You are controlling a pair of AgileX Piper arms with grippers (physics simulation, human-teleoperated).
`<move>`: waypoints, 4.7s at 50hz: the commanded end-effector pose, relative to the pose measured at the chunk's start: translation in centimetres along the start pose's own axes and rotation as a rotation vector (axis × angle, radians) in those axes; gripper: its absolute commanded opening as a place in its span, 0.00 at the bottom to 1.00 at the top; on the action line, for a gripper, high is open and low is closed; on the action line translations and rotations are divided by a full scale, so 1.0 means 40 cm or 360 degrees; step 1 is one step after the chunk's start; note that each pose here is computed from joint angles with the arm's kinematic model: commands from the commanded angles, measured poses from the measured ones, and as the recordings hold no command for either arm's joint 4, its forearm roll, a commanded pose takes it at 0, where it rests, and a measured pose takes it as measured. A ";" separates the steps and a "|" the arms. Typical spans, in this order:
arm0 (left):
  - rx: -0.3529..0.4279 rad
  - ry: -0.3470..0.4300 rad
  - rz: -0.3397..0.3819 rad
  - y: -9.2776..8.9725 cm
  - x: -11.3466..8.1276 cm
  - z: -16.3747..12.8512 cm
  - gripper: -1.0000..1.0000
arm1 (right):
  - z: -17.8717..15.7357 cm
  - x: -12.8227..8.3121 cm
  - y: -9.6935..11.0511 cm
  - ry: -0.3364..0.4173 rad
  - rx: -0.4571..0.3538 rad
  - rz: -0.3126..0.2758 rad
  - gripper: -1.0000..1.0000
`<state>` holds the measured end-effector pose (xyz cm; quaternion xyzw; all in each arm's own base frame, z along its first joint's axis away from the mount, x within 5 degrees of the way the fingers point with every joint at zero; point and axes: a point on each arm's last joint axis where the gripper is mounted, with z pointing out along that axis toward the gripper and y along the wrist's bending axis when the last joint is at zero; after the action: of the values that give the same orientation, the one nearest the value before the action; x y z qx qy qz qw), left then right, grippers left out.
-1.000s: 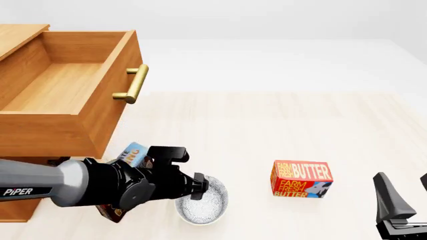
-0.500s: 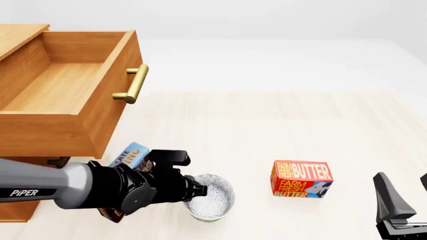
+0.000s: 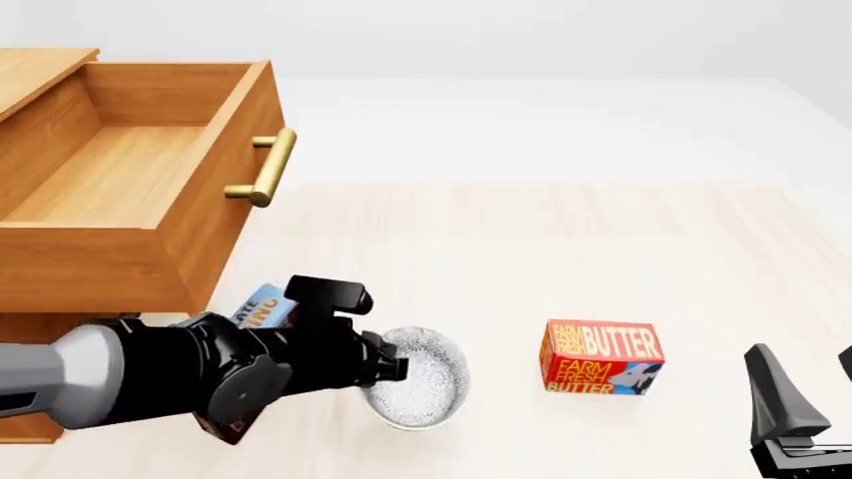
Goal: Put the bowl in the top drawer of the cabinet.
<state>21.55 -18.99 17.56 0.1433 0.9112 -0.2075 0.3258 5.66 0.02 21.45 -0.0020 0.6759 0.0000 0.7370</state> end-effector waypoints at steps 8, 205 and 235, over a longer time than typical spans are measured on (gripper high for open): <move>0.0036 -0.0093 0.0058 -0.012 -0.031 -0.056 0.00 | 0.000 0.000 0.000 0.0000 0.0000 0.0000 1.00; -0.0133 -0.1280 0.0428 0.008 -0.189 -0.745 0.00 | 0.000 0.000 0.000 0.0000 0.0000 0.0000 1.00; -0.0341 -0.1411 0.0352 0.045 -0.224 -0.768 0.00 | 0.000 0.000 0.000 0.0000 0.0000 0.0000 1.00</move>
<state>11.99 -4.52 44.13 0.1261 0.6794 -0.1268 0.7117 5.66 0.02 21.45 -0.0020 0.6759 0.0000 0.7370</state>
